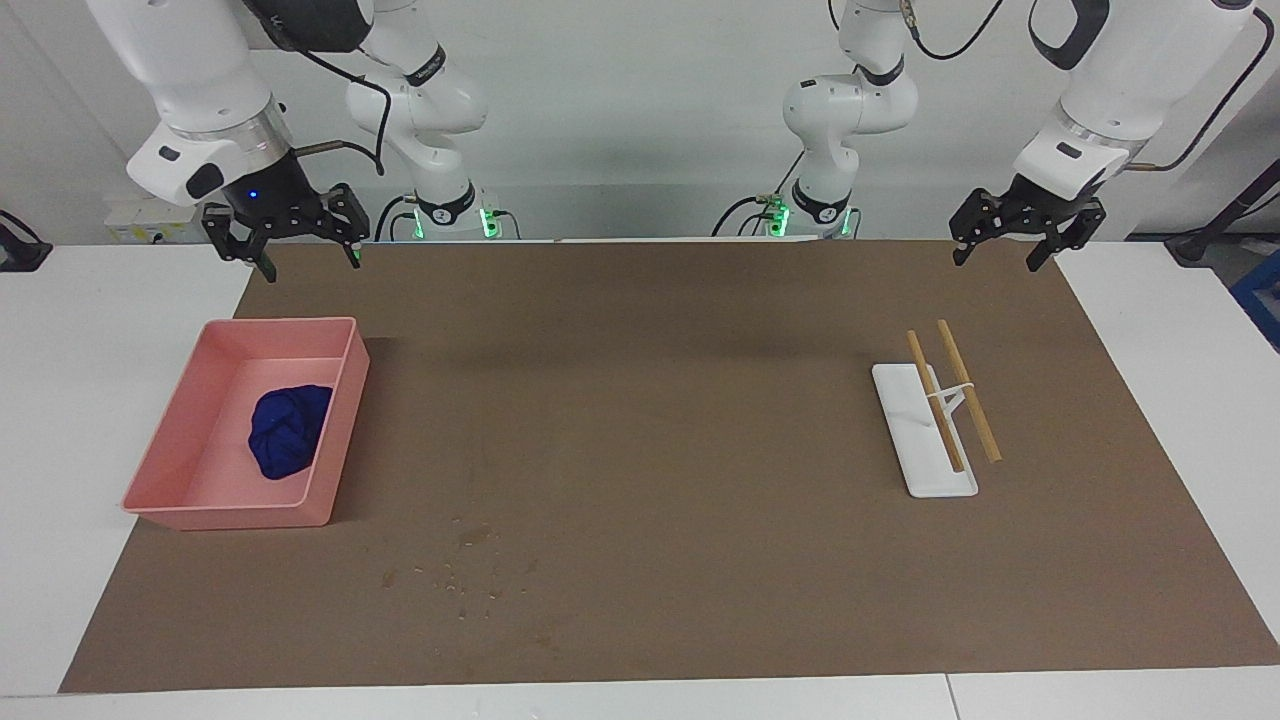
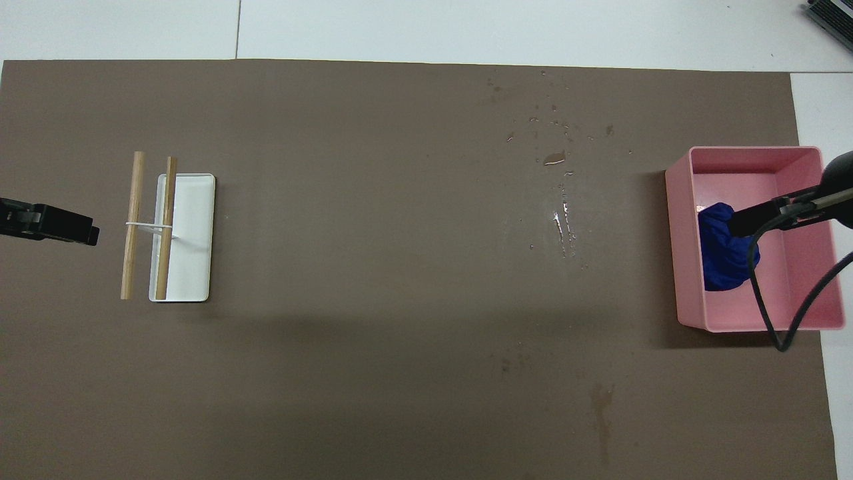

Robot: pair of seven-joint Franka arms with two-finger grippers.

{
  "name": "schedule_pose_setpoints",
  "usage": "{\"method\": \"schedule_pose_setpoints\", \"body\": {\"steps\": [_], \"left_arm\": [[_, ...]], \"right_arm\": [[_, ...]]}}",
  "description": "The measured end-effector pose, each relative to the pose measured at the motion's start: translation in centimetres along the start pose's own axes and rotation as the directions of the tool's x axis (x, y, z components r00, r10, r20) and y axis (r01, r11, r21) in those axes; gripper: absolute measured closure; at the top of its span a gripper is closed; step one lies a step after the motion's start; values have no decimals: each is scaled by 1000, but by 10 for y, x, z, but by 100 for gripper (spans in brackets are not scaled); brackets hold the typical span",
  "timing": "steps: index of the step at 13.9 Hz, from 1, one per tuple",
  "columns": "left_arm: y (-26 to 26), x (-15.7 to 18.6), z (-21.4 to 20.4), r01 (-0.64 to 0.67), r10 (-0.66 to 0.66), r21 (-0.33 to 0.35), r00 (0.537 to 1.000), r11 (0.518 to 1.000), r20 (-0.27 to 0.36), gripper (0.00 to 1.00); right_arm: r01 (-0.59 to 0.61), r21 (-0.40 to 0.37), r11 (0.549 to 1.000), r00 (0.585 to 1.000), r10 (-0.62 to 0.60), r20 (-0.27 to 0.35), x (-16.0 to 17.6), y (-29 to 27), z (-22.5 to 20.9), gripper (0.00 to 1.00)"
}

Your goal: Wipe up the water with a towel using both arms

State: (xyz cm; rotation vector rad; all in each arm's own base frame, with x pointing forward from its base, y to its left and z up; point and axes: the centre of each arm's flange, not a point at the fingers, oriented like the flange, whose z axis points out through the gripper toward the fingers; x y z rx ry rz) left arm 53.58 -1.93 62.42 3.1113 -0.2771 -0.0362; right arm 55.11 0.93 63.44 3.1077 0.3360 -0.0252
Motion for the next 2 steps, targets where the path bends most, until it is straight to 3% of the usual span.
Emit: {"method": "schedule_pose_setpoints", "body": {"steps": [2], "left_arm": [[0, 0, 0, 0, 0, 0, 1000, 1000, 0, 0]], "right_arm": [[0, 0, 1000, 1000, 0, 0, 0, 0, 0, 0]]}}
